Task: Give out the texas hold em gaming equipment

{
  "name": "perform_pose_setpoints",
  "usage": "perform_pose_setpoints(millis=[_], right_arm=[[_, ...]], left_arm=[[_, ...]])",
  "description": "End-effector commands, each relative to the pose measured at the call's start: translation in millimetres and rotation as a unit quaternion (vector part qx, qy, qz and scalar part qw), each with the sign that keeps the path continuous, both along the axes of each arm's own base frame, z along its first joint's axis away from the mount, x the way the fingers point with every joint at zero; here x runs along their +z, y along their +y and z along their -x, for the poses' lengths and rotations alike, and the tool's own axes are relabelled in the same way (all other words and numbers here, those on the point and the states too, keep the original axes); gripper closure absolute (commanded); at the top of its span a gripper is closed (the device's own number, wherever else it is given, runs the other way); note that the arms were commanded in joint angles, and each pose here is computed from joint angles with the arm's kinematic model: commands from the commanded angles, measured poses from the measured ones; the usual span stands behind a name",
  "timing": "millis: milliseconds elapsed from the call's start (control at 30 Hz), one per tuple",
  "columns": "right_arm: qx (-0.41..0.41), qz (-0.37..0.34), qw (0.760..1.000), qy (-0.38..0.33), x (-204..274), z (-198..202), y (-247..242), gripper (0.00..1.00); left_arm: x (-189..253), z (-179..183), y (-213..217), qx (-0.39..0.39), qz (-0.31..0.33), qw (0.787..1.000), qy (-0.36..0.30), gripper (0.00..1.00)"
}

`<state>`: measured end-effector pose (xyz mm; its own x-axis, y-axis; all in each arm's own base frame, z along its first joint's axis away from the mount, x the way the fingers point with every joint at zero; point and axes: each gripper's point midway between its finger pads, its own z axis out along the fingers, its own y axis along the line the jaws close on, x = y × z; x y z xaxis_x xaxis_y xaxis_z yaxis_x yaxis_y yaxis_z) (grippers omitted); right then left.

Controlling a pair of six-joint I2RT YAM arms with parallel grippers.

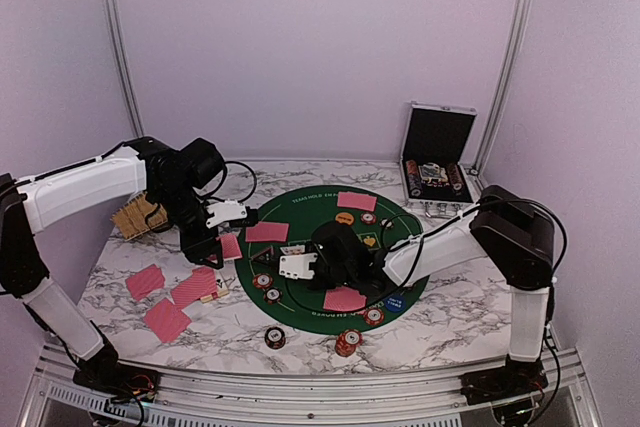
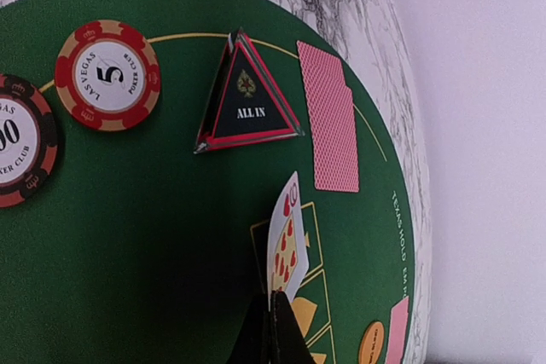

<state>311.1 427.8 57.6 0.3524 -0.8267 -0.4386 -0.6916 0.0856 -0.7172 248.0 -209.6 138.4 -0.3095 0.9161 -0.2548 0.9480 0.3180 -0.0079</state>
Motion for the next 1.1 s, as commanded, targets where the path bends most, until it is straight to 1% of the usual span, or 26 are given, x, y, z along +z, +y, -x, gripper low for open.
perform_pose_setpoints(millis=[0, 133, 233, 367, 500, 600, 667, 733, 967, 1067], right_arm=[[-0.031, 0.016, 0.999, -0.014, -6.0, -5.2, -10.9, 1.00], [-0.077, 0.043, 0.995, -0.054, -6.9, -22.2, -29.6, 1.00], [-0.093, 0.038, 0.994, -0.052, -6.6, -27.4, -34.6, 1.00], [-0.093, 0.037, 0.994, -0.043, -8.8, -27.8, -31.9, 0.99], [-0.080, 0.043, 0.996, -0.014, -15.9, -24.2, -23.5, 0.84], [-0.062, 0.044, 0.997, 0.018, -17.7, -15.9, -18.6, 0.70], [-0.052, 0.041, 0.997, 0.031, -16.0, -10.5, -17.7, 0.63], [-0.047, 0.032, 0.997, 0.046, -12.1, -7.5, -16.8, 0.59], [-0.047, -0.008, 0.996, 0.075, 16.7, -8.1, -13.8, 0.52], [-0.066, -0.047, 0.992, 0.096, 35.6, -16.6, -19.4, 0.46]], left_arm=[[5.2, 1.3, 0.3, 0.004, 0.003, 1.000, 0.010, 0.40], [5.3, 1.0, -0.6, 0.004, 0.003, 1.000, 0.010, 0.41], [5.6, 0.9, -0.9, 0.005, 0.004, 1.000, 0.011, 0.41], [5.6, 0.6, -0.7, 0.006, 0.003, 1.000, 0.010, 0.41], [6.8, -0.2, -1.2, 0.006, 0.005, 1.000, 0.008, 0.41], [7.4, -0.3, -1.1, 0.006, 0.005, 1.000, 0.007, 0.41], [7.0, -0.1, -1.1, 0.007, 0.005, 1.000, 0.008, 0.41], [5.9, -0.1, -1.1, 0.007, 0.004, 1.000, 0.010, 0.41], [7.3, -1.3, -3.0, 0.008, 0.007, 1.000, 0.010, 0.41], [7.4, 0.5, -2.0, 0.005, 0.007, 1.000, 0.010, 0.41]])
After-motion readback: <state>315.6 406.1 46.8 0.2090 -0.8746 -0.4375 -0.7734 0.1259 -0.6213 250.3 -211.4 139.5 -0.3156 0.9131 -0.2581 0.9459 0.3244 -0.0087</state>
